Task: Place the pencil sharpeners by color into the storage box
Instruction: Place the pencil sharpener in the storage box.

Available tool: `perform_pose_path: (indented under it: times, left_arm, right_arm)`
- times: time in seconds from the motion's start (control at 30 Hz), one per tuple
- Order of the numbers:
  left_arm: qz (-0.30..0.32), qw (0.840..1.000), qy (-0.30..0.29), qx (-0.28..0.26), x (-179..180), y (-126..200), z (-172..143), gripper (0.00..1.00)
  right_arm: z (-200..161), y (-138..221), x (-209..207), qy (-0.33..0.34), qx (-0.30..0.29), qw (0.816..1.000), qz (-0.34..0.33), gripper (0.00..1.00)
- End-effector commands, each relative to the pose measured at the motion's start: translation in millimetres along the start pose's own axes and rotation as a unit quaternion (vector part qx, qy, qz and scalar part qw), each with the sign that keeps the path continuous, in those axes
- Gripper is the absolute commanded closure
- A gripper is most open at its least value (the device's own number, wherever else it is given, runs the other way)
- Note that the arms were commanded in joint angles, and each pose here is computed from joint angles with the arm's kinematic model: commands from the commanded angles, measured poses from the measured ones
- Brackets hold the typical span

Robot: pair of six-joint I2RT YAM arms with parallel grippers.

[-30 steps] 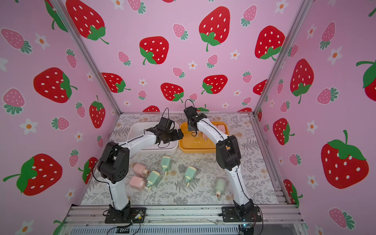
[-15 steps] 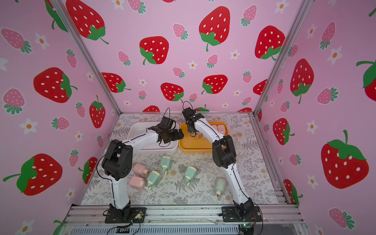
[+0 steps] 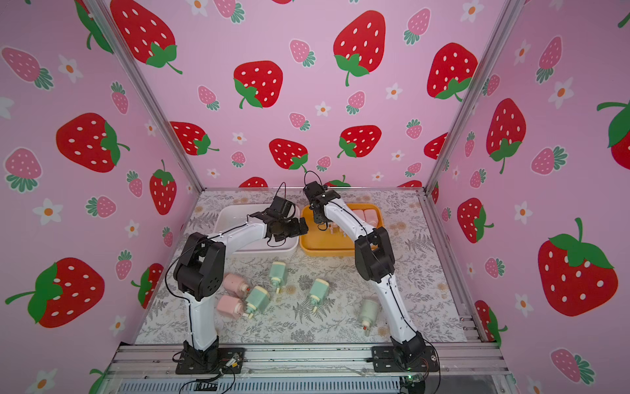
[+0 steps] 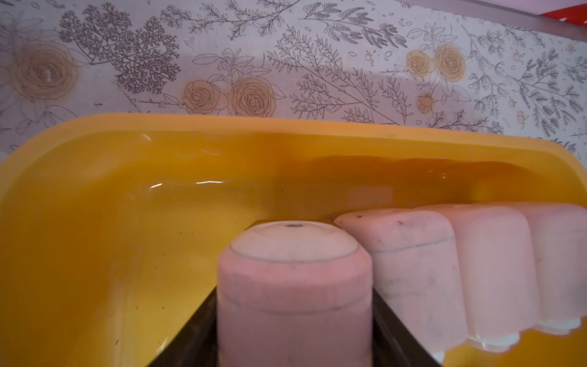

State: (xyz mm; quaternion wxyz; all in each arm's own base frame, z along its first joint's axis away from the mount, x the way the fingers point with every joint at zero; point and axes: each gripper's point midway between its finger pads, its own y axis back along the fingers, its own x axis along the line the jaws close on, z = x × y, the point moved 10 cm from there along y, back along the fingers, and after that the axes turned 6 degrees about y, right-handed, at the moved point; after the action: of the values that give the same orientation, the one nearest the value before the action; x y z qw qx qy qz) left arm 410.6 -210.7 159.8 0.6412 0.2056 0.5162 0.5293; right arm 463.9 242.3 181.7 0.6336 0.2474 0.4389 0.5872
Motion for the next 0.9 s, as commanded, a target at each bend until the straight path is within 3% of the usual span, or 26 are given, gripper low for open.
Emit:
perform_pose_path:
  times: [0.0,0.4,0.5,0.87]
  left_arm:
    - [0.008,1.000,-0.007,0.006,1,-1,0,0.00]
    - [0.015,1.000,-0.007,0.005,1,0,0,0.00]
    - [0.017,1.000,-0.006,0.007,2,0,0,0.00]
    - [0.017,1.000,-0.007,0.009,2,-1,-1,0.00]
  right_arm:
    - [-6,-4,-1,-0.001,0.005,1.000,-0.029,0.58]
    - [-2,6,-2,-0.002,-0.008,1.000,-0.022,0.49]
    - [-1,8,-2,-0.002,-0.011,1.000,-0.021,0.42]
    - [-3,5,-3,0.003,-0.011,0.999,-0.034,0.37]
